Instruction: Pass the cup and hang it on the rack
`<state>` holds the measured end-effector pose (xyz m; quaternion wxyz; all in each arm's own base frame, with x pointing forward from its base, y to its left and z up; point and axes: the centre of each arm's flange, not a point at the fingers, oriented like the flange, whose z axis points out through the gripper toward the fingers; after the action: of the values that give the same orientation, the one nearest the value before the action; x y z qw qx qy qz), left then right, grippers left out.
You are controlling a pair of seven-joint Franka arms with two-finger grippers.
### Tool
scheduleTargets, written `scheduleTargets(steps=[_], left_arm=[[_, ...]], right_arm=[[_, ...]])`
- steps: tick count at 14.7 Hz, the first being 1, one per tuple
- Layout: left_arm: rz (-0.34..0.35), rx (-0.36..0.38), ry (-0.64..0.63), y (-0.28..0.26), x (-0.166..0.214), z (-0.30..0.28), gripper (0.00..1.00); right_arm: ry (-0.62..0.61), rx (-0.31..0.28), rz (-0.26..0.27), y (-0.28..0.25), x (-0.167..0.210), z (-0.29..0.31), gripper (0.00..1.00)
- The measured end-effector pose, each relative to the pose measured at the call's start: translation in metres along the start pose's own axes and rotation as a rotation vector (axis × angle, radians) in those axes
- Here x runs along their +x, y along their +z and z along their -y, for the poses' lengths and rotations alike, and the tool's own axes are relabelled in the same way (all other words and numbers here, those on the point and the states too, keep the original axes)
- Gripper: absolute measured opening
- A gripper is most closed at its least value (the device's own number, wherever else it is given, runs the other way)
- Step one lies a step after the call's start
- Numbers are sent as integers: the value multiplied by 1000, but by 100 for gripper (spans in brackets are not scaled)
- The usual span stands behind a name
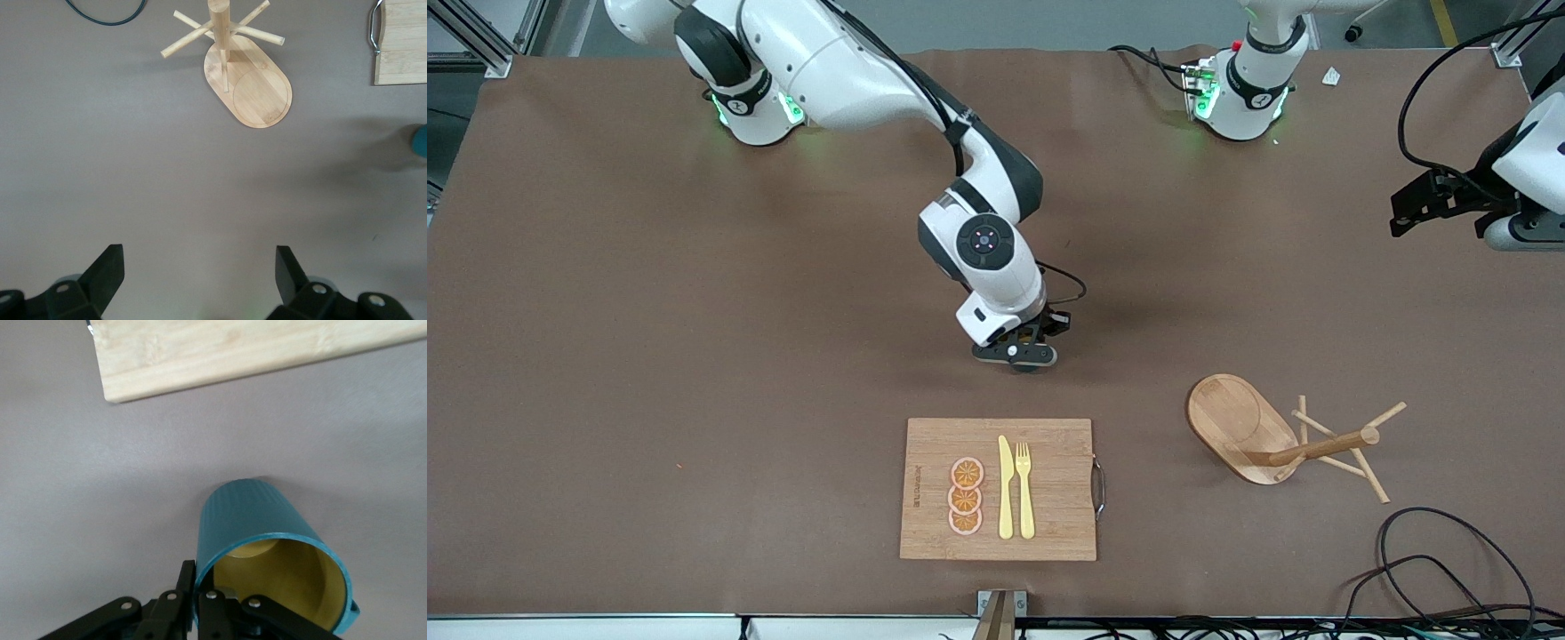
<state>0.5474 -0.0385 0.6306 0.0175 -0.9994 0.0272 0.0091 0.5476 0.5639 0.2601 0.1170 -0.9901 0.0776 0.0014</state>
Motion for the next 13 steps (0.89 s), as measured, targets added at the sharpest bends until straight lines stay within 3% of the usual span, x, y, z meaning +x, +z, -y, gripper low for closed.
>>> scheduleTargets(steps=[2, 3, 11, 13], left_arm=[[0, 0, 0, 0, 0, 0, 100], [0, 0, 0, 0, 0, 0, 100], [5, 0, 21, 3, 2, -11, 100], [11, 0, 38, 7, 4, -21, 100]], right_arm=[[5, 5, -5, -2, -1, 4, 5], [6, 6, -5, -3, -1, 4, 12], [25, 30, -46, -33, 25, -1, 88], [15, 46, -81, -64, 43, -7, 100]])
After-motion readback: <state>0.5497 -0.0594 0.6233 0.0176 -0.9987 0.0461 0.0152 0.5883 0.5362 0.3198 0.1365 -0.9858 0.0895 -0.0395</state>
